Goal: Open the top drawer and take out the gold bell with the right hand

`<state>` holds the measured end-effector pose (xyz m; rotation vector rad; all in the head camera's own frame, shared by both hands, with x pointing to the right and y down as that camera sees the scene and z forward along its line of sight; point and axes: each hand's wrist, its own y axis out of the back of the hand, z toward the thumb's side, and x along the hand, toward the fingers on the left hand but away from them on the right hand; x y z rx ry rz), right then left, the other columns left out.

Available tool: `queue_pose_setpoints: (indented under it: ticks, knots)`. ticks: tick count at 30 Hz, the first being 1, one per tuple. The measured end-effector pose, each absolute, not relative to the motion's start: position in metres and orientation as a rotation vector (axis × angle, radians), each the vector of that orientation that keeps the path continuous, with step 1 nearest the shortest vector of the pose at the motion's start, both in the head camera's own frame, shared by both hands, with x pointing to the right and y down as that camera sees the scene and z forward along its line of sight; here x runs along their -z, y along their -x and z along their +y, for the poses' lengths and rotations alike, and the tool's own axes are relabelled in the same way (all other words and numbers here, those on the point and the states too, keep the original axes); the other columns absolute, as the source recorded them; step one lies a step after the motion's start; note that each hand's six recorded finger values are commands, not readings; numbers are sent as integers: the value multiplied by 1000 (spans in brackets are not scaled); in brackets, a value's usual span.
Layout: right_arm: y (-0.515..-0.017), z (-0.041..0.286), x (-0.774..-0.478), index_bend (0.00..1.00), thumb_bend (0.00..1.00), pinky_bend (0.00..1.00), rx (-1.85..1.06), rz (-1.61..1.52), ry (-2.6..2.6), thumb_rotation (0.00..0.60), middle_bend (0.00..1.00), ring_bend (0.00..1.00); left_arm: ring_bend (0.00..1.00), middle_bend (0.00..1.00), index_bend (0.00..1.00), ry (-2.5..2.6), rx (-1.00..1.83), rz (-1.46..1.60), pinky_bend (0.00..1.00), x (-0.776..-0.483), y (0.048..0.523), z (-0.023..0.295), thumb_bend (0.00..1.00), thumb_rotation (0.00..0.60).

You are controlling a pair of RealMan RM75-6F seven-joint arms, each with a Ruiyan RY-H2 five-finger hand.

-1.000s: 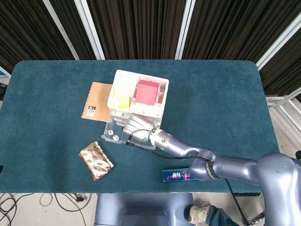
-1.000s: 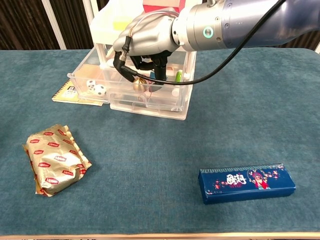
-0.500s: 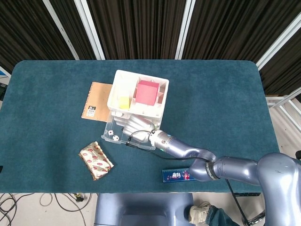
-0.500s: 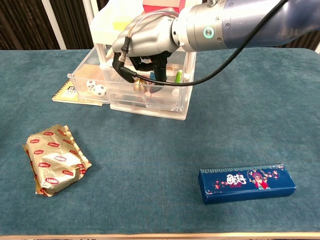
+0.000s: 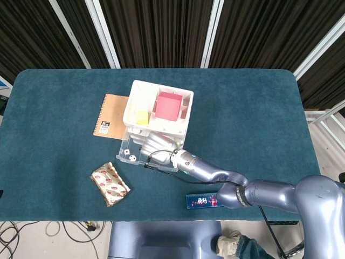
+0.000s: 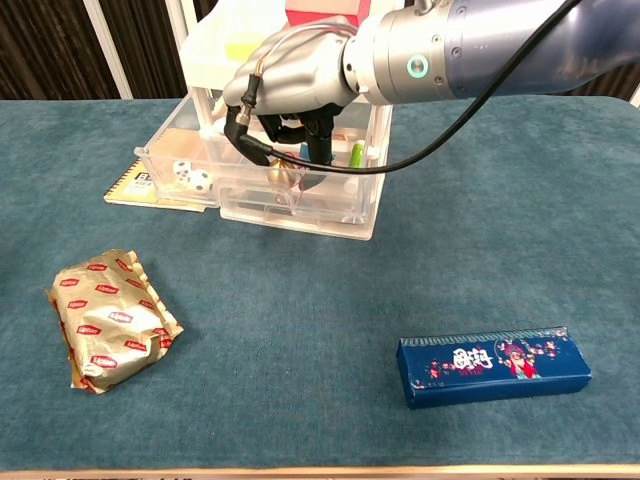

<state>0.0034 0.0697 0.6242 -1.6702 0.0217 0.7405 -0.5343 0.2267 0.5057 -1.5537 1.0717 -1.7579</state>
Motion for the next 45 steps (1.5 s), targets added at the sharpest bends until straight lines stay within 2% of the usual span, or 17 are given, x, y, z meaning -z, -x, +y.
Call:
queue_pose_setpoints:
  ticks: [12,27,45]
  knots:
    - [-3,71,-625,559,265,1000,-741,27,1669,600,872,993,15,0,120,1553,1758,1072,303,-506,534,227,265,600]
    - [-3,70,-624,579,266,1000,-743,23,1668,600,874,993,15,0,120,1551,1760,1074,303,-505,535,227,265,600]
    - [-11,59,-601,585,266,1000,-743,-26,1661,600,875,994,15,0,120,1553,1753,1085,303,-504,535,226,265,600]
